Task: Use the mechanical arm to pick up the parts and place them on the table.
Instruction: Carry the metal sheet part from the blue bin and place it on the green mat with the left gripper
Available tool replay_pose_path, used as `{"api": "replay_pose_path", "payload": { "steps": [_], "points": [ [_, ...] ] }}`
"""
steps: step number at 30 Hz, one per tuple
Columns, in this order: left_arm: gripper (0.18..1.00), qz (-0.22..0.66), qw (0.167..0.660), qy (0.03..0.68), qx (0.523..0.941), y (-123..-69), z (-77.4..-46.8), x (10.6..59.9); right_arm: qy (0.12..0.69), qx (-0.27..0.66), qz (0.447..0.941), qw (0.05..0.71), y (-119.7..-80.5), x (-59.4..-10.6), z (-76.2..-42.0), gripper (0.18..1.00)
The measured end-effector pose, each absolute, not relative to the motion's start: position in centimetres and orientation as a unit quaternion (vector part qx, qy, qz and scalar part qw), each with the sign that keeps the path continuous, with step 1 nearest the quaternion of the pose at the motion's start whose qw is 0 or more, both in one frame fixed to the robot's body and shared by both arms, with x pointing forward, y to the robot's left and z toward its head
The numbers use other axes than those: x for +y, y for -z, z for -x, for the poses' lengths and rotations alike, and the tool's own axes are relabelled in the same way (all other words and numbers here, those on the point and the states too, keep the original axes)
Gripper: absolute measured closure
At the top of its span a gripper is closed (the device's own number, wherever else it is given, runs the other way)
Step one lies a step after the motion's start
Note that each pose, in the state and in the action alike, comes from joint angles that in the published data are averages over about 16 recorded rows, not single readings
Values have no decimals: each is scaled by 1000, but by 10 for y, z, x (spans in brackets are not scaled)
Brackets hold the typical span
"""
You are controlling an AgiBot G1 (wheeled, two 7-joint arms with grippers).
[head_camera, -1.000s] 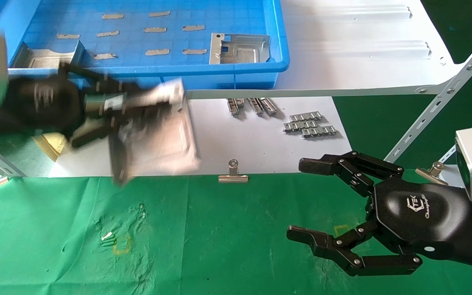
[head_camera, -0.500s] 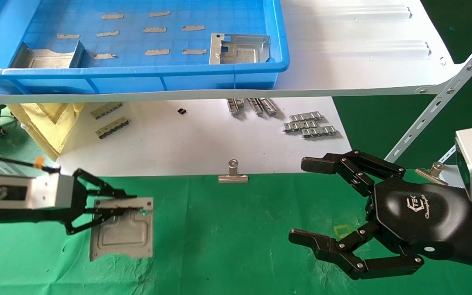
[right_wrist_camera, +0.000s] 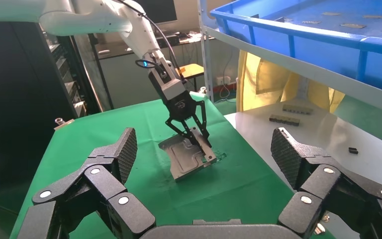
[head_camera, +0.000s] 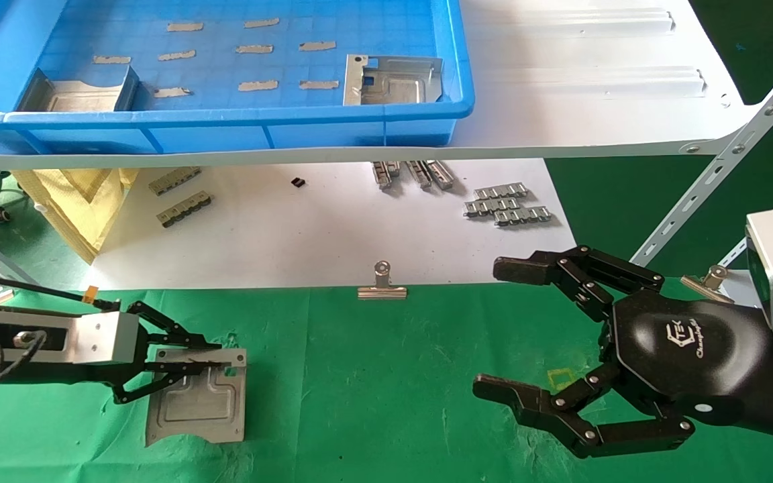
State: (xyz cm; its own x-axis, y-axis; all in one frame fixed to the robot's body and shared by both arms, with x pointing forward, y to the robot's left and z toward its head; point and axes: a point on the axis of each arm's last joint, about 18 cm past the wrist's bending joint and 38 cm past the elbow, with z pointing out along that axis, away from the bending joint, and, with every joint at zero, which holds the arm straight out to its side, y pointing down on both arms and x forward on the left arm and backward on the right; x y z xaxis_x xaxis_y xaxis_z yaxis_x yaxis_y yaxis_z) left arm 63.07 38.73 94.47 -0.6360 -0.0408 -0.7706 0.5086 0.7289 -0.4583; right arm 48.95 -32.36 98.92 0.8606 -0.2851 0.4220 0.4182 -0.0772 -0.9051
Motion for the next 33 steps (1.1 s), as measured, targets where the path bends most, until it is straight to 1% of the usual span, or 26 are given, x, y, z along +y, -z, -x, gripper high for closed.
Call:
{"api": "replay_pose_path", "payload": {
  "steps": [5,9,11,17,24,33],
  "points": [
    [894,-145,407,340,835,-949,-632,385,260,-48,686,678,-989,-324,-490,178],
    [865,-143,409,357,827,-955,-631,381,260,-48,686,678,-989,-324,-490,178],
    [852,-135,410,374,821,-957,-630,379,260,-48,686,678,-989,-324,-490,178],
    [773,-93,403,444,795,-963,-626,374,260,-48,686,678,-989,-324,-490,178],
    [635,-39,391,510,765,-961,-624,375,260,-48,686,678,-989,-324,-490,178],
    [427,-31,388,524,758,-961,-623,374,260,-48,686,678,-989,-324,-490,178]
  ]
}}
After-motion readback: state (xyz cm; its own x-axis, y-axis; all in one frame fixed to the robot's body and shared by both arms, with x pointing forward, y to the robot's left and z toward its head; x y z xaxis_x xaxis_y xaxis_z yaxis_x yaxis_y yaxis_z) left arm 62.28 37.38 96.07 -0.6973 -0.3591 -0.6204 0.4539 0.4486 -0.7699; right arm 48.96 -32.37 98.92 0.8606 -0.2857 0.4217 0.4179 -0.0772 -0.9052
